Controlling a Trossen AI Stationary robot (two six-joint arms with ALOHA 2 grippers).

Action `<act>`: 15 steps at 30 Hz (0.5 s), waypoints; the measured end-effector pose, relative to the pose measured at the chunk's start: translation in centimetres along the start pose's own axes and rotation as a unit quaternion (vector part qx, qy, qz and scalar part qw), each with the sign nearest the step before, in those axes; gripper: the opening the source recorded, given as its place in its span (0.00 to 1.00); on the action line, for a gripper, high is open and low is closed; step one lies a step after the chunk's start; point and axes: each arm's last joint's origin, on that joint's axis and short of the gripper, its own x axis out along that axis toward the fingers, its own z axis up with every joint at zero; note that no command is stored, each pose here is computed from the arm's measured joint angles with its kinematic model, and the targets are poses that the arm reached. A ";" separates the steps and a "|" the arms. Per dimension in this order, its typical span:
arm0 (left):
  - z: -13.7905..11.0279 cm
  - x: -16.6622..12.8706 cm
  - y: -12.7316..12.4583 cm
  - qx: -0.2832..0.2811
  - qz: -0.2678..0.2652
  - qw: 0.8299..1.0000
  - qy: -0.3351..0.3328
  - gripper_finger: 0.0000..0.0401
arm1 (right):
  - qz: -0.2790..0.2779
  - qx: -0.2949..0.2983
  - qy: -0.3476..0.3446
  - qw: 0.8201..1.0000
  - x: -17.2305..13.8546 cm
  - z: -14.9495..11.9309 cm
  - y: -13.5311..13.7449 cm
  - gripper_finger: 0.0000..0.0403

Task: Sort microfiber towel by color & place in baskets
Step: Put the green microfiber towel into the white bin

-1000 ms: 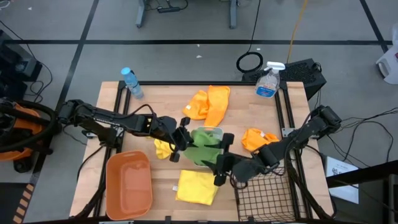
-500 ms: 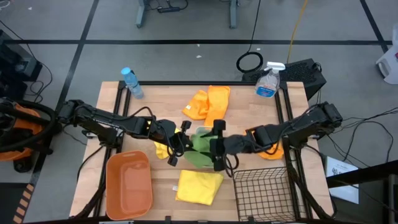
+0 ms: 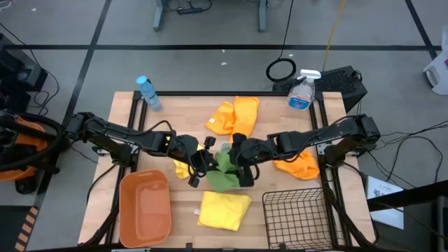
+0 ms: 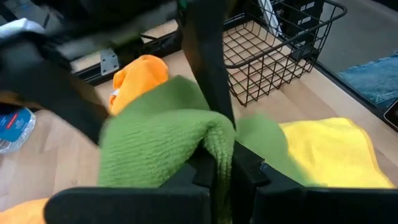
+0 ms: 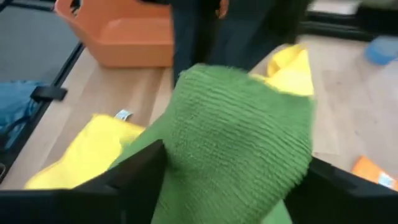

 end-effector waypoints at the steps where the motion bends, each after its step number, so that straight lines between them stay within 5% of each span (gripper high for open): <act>1: 0.0 0.0 0.0 0.000 0.000 1.000 0.000 0.06 | 0.001 -0.002 0.004 1.000 0.3 -0.1 0.0 0.63; 10: -0.2 0.0 0.2 -0.010 0.040 0.999 0.017 0.06 | 0.002 -0.003 0.044 0.999 1.7 -1.2 0.3 0.05; 15: -0.2 0.0 0.1 -0.051 0.050 0.997 0.019 0.13 | -0.018 0.006 0.048 0.999 0.5 -1.1 1.5 0.04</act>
